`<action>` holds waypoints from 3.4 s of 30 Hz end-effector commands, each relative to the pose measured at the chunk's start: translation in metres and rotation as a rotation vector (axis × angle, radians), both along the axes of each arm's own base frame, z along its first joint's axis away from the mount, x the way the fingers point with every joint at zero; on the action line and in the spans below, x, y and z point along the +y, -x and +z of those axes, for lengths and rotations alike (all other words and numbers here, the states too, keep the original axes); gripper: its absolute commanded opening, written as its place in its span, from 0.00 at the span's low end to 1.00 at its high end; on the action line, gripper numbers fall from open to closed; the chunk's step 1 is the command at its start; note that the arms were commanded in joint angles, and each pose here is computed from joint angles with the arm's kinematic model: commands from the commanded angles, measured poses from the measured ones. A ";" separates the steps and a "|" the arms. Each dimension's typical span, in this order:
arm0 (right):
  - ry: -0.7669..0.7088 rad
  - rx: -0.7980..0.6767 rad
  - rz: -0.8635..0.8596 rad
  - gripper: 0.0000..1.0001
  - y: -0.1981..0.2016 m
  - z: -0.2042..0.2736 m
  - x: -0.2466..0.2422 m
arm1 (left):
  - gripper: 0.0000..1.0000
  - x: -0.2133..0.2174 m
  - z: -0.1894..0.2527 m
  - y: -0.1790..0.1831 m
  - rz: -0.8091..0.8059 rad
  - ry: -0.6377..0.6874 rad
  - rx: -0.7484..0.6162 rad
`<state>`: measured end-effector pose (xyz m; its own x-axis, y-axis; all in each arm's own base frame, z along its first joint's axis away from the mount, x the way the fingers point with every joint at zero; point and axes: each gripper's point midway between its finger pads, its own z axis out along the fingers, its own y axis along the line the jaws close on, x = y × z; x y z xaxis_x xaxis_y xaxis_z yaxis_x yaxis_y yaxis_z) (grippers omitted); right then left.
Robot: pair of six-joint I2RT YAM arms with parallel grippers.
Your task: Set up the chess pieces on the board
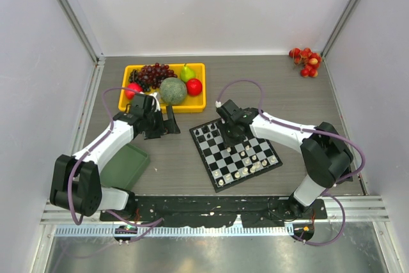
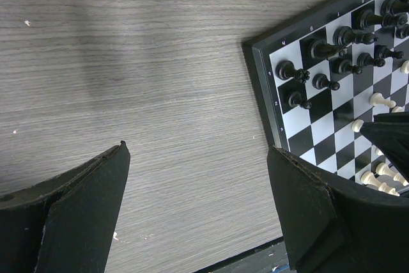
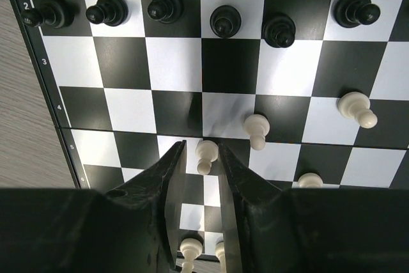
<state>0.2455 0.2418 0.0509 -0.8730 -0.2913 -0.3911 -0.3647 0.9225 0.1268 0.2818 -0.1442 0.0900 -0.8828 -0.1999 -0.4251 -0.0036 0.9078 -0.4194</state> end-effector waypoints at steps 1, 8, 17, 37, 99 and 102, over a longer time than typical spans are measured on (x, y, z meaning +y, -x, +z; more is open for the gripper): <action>-0.019 -0.012 0.019 0.33 -0.002 0.009 0.005 | 0.96 -0.004 0.008 -0.009 -0.006 0.010 -0.039; -0.011 0.005 0.025 0.26 0.003 0.003 0.003 | 0.96 -0.005 0.009 -0.010 -0.008 0.016 -0.037; 0.000 0.014 0.032 0.30 0.003 0.003 0.003 | 0.96 -0.005 0.007 -0.009 -0.006 0.015 -0.035; -0.058 0.018 0.065 0.13 0.015 0.021 0.006 | 0.96 -0.005 0.006 -0.008 -0.008 0.016 -0.032; 0.029 -0.045 -0.124 0.46 0.008 0.018 -0.052 | 0.96 -0.005 0.009 -0.007 -0.003 0.026 -0.043; 0.030 -0.028 -0.129 0.42 0.008 0.013 -0.051 | 0.96 -0.005 0.010 -0.008 -0.005 0.025 -0.046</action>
<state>0.2378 0.1907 0.0710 -0.8806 -0.2004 -0.4295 -0.2611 0.9614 0.0867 0.2815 -0.1443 0.0859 -0.8860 -0.1995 -0.4186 -0.0067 0.9082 -0.4186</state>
